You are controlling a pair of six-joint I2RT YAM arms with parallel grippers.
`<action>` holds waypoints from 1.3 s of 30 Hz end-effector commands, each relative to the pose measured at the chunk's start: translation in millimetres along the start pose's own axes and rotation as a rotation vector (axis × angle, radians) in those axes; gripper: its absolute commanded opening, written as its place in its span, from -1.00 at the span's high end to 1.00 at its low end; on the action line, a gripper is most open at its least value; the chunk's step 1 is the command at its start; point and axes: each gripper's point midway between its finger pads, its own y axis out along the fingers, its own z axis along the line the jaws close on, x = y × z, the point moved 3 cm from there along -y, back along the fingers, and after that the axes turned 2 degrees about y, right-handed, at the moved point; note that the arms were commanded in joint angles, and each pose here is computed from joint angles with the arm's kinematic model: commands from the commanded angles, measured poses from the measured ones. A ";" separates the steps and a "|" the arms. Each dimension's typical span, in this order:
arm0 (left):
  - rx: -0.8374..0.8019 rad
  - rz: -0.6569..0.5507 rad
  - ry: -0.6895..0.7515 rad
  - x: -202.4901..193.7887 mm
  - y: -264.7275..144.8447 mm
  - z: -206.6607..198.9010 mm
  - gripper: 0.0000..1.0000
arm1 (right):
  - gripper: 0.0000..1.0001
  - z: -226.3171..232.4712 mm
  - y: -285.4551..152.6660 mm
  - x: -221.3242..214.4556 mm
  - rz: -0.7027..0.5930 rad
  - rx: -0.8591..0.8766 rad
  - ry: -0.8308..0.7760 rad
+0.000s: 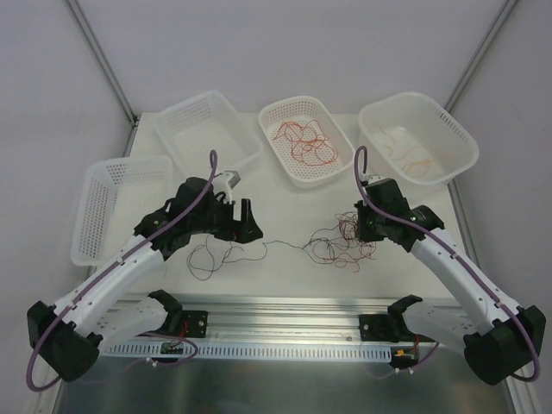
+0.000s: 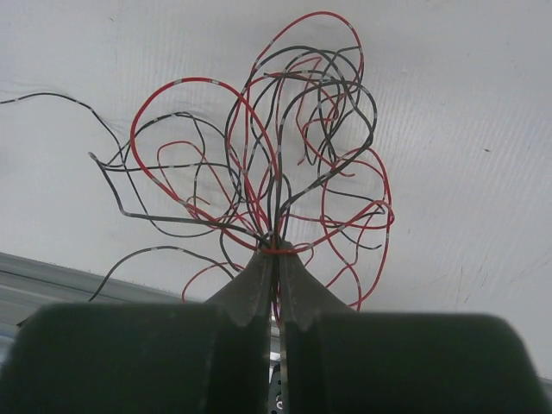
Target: Untangle the cables
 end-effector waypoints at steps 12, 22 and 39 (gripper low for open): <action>0.018 0.009 0.110 -12.8 131.8 -65.8 -0.61 | 0.99 1.9 -30.4 24.1 -0.100 0.002 -0.006; -0.167 -0.071 0.243 12.3 162.4 -106.3 -0.44 | 0.99 12.0 -25.9 15.0 -0.101 0.103 -0.060; -0.389 -0.010 0.371 -3.4 166.3 -148.6 0.28 | 0.98 26.2 -13.3 7.7 -0.068 0.190 -0.080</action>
